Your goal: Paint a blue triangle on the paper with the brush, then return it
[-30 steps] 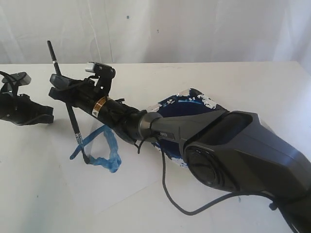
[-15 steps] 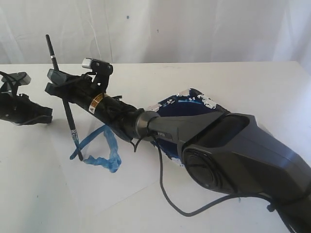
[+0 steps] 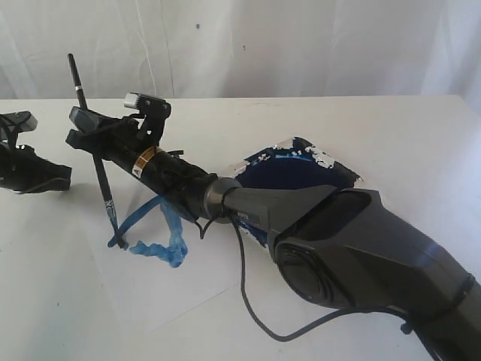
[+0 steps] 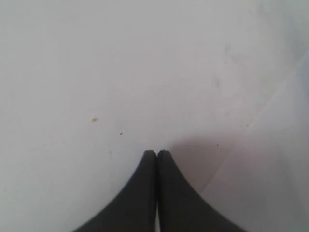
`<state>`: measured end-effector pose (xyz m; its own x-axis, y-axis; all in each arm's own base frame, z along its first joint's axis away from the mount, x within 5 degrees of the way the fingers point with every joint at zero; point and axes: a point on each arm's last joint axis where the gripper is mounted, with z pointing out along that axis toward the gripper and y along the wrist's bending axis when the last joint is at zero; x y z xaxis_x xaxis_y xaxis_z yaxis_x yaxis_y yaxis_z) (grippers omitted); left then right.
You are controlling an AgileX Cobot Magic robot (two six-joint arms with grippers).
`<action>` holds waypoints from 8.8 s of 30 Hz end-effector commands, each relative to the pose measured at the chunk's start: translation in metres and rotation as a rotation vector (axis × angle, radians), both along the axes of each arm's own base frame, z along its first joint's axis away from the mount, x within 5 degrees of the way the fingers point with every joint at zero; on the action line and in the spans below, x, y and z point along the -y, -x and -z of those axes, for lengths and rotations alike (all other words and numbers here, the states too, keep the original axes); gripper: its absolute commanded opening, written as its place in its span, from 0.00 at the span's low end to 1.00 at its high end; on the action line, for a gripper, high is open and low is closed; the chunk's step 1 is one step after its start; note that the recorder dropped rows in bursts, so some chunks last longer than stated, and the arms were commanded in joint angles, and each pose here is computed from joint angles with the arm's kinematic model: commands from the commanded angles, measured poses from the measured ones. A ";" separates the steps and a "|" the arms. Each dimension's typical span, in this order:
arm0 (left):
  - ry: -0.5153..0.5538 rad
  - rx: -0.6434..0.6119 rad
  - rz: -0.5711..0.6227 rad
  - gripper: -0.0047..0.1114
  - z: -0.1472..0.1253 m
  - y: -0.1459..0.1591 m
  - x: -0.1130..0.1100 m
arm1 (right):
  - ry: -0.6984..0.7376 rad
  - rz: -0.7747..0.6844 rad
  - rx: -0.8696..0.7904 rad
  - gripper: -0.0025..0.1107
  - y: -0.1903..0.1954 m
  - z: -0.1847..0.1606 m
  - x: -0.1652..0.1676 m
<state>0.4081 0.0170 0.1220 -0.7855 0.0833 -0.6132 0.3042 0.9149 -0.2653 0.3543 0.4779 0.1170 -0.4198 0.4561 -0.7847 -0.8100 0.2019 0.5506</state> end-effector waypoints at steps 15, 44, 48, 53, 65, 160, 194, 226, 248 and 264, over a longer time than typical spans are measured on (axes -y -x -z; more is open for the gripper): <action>0.047 -0.028 -0.021 0.04 0.005 0.004 -0.008 | 0.028 0.013 -0.003 0.02 -0.007 -0.001 0.001; 0.074 -0.024 -0.034 0.04 0.004 0.003 -0.006 | 0.316 -0.073 0.054 0.02 -0.001 -0.014 -0.004; 0.074 -0.024 -0.034 0.04 0.004 0.003 -0.006 | 0.333 -0.102 0.044 0.02 0.001 -0.012 -0.005; 0.074 -0.024 -0.034 0.04 0.004 0.003 -0.006 | 0.376 -0.128 0.052 0.02 0.001 -0.009 -0.004; 0.080 -0.023 -0.038 0.04 0.003 0.003 -0.006 | 0.496 -0.177 0.082 0.02 -0.002 -0.023 0.003; 0.316 0.026 0.140 0.04 -0.029 -0.005 0.013 | 0.415 0.444 -0.055 0.02 -0.047 -0.232 0.157; 0.517 0.081 0.241 0.04 -0.045 -0.001 0.026 | 0.443 1.180 -0.350 0.02 0.054 -0.238 0.318; 0.485 0.131 0.258 0.04 -0.045 -0.003 0.025 | 0.694 1.112 -0.593 0.02 -0.028 -0.102 0.297; 0.437 0.173 0.298 0.04 -0.044 -0.003 0.025 | 0.902 1.264 -0.502 0.02 -0.069 -0.028 0.287; 0.432 0.173 0.294 0.04 -0.044 -0.003 0.024 | 0.921 1.260 -0.527 0.02 -0.077 -0.015 0.299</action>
<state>0.4103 -0.0084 0.1642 -0.6603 0.0034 -0.7510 0.5985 0.6064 -0.5235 0.4277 0.1818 0.1318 -0.4674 0.1937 -0.8625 0.3359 0.9414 0.0294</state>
